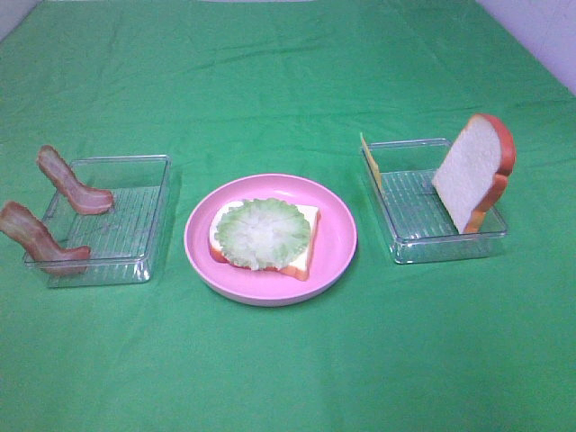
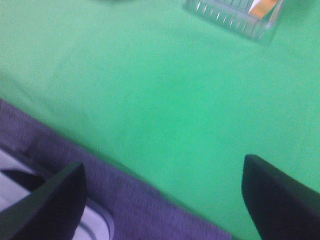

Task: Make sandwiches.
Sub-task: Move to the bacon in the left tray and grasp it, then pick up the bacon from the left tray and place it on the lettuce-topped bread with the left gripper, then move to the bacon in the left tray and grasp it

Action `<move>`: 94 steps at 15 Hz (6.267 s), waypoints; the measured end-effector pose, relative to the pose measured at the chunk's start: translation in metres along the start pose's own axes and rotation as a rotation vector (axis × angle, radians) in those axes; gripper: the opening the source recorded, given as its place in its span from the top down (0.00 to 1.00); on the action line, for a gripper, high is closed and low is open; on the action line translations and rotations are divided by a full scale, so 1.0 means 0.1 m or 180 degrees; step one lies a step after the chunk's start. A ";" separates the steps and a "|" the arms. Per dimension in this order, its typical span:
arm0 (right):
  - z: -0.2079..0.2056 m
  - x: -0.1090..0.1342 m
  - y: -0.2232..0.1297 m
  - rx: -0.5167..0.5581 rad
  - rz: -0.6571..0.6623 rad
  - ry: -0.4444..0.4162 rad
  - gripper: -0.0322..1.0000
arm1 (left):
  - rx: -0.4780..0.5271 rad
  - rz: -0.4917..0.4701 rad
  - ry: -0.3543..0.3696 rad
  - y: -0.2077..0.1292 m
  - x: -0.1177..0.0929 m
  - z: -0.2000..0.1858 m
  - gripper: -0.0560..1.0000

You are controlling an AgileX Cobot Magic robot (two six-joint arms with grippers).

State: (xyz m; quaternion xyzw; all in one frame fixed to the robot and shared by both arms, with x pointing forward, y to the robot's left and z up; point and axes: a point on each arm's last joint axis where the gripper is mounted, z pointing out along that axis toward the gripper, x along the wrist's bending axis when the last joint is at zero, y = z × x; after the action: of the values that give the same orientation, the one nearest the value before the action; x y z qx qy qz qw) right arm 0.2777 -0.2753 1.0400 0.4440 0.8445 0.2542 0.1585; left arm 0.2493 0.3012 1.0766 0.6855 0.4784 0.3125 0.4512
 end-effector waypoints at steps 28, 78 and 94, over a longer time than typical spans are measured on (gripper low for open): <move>-0.39 0.05 -0.43 -0.1263 -0.0027 -0.0132 0.20 | 0.3711 -0.1456 0.1211 0.40 0.66 3.72 0.26; -0.39 0.06 -0.43 -0.1264 -0.0024 -0.0120 0.20 | 0.2514 -0.2036 -0.1576 0.17 -0.92 4.55 0.95; -0.39 0.06 -0.43 -0.1264 -0.0024 -0.0120 0.20 | 0.2185 -0.1456 -0.0516 0.88 -0.35 4.02 0.32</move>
State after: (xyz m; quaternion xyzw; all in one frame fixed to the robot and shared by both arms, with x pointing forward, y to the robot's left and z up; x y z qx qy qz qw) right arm 0.2265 -0.3024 1.0469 0.4055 0.7763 0.4069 0.2597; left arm 0.6158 0.1283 0.9982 0.6946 0.6575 -0.0281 0.2906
